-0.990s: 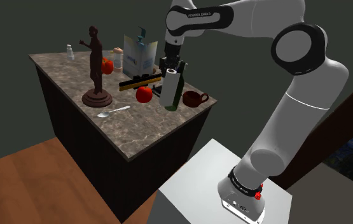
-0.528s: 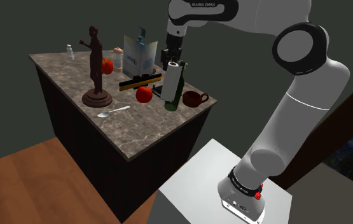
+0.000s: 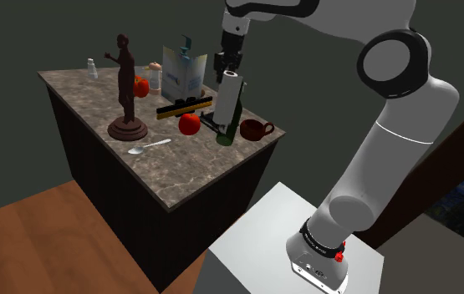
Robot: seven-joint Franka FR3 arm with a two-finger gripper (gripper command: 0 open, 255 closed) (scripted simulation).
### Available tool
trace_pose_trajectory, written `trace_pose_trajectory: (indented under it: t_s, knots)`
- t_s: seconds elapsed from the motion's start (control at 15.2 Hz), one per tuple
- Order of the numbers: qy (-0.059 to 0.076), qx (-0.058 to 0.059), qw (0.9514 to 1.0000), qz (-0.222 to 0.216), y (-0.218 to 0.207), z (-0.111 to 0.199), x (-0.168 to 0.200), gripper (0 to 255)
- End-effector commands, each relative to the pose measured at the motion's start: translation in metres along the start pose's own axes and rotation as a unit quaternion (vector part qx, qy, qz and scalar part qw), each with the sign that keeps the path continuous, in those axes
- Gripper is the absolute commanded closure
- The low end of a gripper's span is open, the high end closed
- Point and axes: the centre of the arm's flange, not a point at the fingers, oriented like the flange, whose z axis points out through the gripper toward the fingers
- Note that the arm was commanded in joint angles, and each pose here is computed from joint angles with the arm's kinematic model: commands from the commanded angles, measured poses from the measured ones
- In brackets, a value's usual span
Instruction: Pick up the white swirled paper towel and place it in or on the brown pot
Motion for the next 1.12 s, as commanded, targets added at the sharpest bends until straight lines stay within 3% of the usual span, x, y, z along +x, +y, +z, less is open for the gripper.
trace_pose_trajectory:
  t_s: [0.0,1.06]
  knots:
    - [0.000,0.000,1.0000,0.000,-0.001,-0.008,0.001,255]
    - [0.000,0.000,1.0000,0.000,0.198,-0.056,-0.049,255]
